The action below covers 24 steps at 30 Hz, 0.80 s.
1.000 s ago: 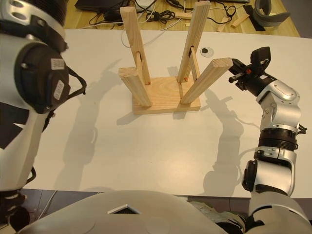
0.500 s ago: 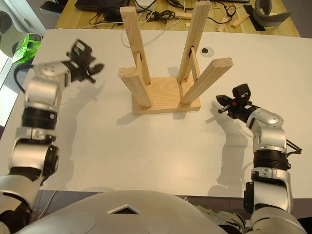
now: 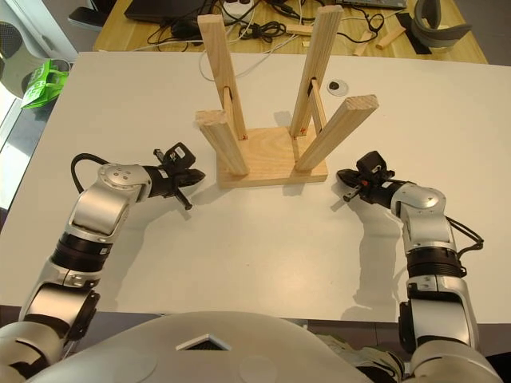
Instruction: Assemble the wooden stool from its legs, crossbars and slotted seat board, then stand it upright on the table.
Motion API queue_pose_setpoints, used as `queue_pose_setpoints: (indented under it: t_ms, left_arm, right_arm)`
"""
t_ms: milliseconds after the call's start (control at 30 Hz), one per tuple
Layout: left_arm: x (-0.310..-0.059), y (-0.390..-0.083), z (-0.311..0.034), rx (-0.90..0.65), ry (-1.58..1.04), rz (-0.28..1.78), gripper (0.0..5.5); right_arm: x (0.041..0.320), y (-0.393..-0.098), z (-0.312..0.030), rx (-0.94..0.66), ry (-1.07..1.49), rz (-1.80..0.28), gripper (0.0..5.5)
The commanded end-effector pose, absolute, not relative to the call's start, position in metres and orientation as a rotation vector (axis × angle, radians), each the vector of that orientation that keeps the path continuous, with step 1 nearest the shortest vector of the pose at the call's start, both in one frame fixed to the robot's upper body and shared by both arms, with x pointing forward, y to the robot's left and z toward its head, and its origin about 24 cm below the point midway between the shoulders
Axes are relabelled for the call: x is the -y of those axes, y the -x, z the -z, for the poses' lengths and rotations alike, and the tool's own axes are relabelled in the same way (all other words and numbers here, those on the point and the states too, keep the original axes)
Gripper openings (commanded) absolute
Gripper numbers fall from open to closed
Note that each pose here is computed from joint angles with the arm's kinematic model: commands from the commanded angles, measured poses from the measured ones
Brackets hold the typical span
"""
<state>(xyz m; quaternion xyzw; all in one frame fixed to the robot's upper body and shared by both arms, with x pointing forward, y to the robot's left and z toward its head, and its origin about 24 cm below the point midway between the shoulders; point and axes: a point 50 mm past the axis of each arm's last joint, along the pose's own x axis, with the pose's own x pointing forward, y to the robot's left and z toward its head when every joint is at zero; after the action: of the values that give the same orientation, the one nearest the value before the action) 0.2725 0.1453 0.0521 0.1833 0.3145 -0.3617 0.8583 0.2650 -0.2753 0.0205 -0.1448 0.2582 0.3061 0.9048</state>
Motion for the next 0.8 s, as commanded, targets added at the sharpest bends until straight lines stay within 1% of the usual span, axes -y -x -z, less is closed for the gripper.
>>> queue_pose_setpoints:
  t_ms: [33,267,400,633,800]
  left_arm:
    - [-0.138,-0.267,-0.048,-0.671,-0.346,0.777,0.01]
    - [-0.127,-0.257,-0.046,-0.688,-0.296,0.834,0.01]
    - [-0.122,-0.258,-0.046,-0.667,-0.274,0.820,0.01]
    - [-0.121,-0.260,-0.044,-0.651,-0.311,0.790,0.01]
    - [-0.111,-0.253,-0.046,-0.642,-0.239,0.853,0.01]
  right_arm:
    - [0.271,-0.265,-0.024,-0.547,0.294,-0.689,0.00]
    - [0.264,-0.266,-0.029,-0.542,0.232,-0.734,0.00]
    - [0.261,-0.263,-0.029,-0.551,0.217,-0.750,0.00]
    - [0.260,-0.262,-0.029,-0.561,0.200,-0.761,0.00]
    - [0.250,-0.255,-0.035,-0.560,0.117,-0.858,0.00]
